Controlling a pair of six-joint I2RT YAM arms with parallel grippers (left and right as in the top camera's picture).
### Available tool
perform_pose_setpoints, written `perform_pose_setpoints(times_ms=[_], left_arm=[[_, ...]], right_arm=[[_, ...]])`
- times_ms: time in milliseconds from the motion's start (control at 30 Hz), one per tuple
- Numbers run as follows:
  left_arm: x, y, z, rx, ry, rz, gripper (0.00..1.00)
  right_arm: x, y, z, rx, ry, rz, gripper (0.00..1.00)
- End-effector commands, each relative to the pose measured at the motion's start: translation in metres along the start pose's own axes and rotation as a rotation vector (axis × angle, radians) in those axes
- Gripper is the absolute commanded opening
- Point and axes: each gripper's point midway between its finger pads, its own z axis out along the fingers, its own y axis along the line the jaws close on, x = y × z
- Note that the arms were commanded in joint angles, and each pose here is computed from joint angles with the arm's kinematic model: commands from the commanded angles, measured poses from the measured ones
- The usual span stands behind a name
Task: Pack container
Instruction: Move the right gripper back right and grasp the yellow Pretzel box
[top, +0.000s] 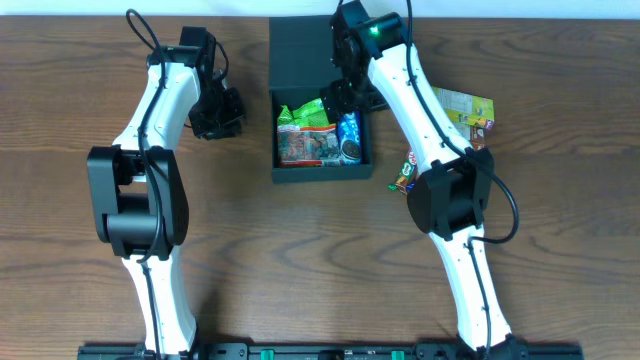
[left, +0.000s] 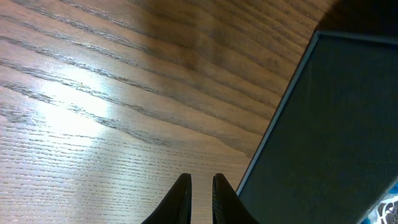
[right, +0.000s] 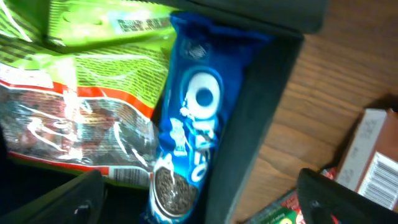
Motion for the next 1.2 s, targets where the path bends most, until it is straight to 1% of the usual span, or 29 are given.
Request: perform_pose_setpoints(times_ms=[0, 133, 167, 200, 233, 333, 367, 433, 500, 633, 733, 833, 933, 1133, 1167], left_arm=[[0.002, 0.005, 0.002, -0.014, 0.009, 0.014, 0.14], [0.002, 0.005, 0.002, -0.014, 0.008, 0.014, 0.15], [0.002, 0.005, 0.002, -0.014, 0.008, 0.014, 0.15], [0.002, 0.005, 0.002, -0.015, 0.008, 0.014, 0.15], [0.002, 0.005, 0.002, -0.015, 0.008, 0.014, 0.16], [0.002, 0.005, 0.002, -0.015, 0.008, 0.014, 0.18], [0.002, 0.005, 0.002, -0.015, 0.008, 0.014, 0.18], [0.002, 0.005, 0.002, -0.014, 0.009, 0.014, 0.18], [0.002, 0.005, 0.002, -0.015, 0.008, 0.014, 0.18], [0.002, 0.005, 0.002, -0.015, 0.009, 0.014, 0.19], [0.002, 0.005, 0.002, -0.015, 0.009, 0.016, 0.29], [0.002, 0.005, 0.002, -0.014, 0.009, 0.037, 0.36], [0.002, 0.005, 0.002, -0.013, 0.009, 0.041, 0.44], [0.002, 0.005, 0.002, -0.013, 0.008, 0.042, 0.47], [0.002, 0.005, 0.002, -0.013, 0.008, 0.042, 0.51]], right_arm=[[-0.007, -0.007, -0.031, 0.018, -0.072, 0.053, 0.99], [-0.017, -0.006, -0.072, 0.004, -0.186, 0.067, 0.98], [-0.022, -0.009, -0.087, 0.016, -0.233, 0.07, 0.93], [-0.025, -0.013, -0.099, 0.035, -0.272, 0.075, 0.85], [-0.028, -0.019, -0.109, 0.06, -0.308, 0.082, 0.81], [-0.034, -0.047, -0.143, 0.2, -0.413, 0.116, 0.81], [-0.034, -0.058, -0.151, 0.254, -0.431, 0.13, 0.84], [-0.031, -0.071, -0.159, 0.312, -0.441, 0.147, 0.84], [-0.029, -0.08, -0.158, 0.319, -0.429, 0.166, 0.84], [-0.026, -0.108, -0.138, 0.309, -0.381, 0.281, 0.84], [-0.023, -0.133, -0.122, 0.265, -0.331, 0.336, 0.9], [-0.019, -0.157, -0.11, 0.204, -0.291, 0.391, 0.99], [-0.012, -0.18, -0.098, 0.146, -0.249, 0.443, 0.99], [0.008, -0.226, -0.067, 0.141, -0.144, 0.525, 0.99], [0.01, -0.23, -0.062, 0.134, -0.13, 0.536, 0.99]])
